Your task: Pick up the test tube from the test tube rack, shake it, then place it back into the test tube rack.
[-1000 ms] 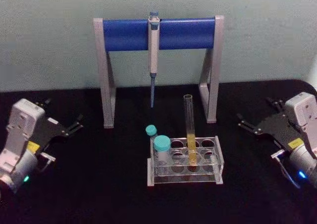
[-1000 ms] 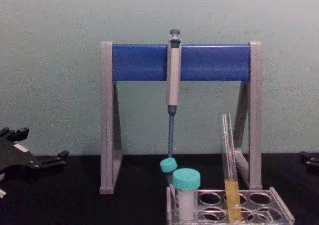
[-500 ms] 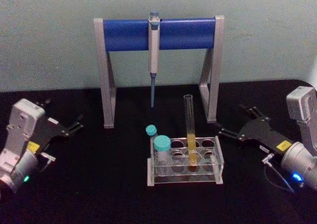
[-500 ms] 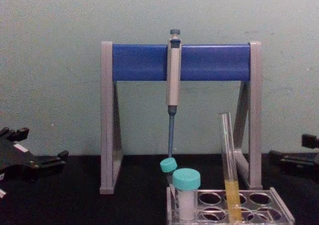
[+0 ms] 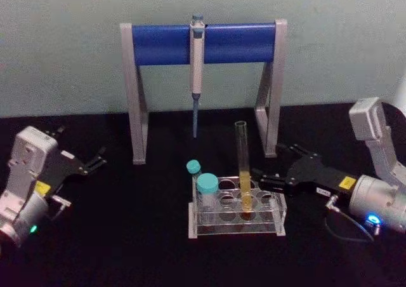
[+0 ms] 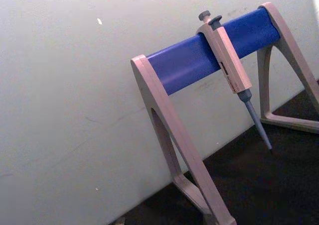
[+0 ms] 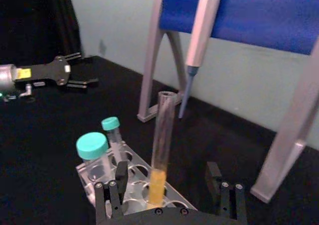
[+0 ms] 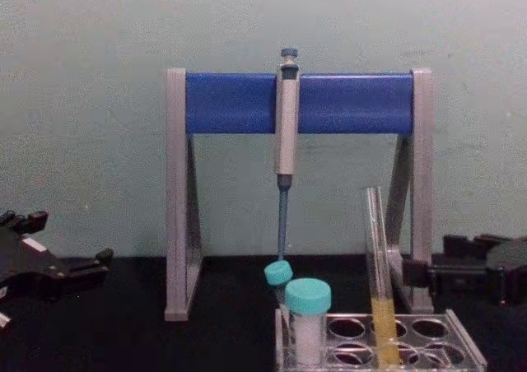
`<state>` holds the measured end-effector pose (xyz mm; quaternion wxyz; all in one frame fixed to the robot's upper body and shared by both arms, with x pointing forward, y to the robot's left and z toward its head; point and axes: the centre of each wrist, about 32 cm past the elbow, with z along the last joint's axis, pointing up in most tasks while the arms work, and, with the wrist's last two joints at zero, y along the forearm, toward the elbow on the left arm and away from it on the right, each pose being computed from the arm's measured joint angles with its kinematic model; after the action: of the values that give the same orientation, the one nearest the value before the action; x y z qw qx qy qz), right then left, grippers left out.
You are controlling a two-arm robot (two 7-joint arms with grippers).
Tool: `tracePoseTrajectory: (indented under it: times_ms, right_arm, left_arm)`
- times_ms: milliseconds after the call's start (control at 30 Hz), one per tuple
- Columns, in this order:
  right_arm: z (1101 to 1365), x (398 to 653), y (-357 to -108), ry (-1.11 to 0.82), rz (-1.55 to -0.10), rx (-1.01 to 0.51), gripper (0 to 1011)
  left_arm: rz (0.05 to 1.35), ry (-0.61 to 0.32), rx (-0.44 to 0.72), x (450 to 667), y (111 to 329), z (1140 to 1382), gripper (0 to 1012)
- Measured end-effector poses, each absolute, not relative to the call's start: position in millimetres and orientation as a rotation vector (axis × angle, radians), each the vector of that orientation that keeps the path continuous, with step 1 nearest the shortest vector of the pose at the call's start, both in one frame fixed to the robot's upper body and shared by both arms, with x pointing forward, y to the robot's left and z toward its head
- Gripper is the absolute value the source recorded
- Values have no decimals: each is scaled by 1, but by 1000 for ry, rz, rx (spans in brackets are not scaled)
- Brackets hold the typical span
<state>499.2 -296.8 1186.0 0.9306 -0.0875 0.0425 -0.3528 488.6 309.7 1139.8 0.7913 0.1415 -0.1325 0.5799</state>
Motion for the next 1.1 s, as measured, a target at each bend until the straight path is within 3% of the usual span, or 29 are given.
tracePoseTrajectory:
  times_ms: [500,1100]
  right_arm:
    - [1191,539,-277,134,-651,-206,1000]
    - [1189,555,-269,125,-637,-213,1000]
  left_arm:
    - [1248,-285,304,489,310,1140,1010]
    - [1248,-285,304,489,310,1140,1010]
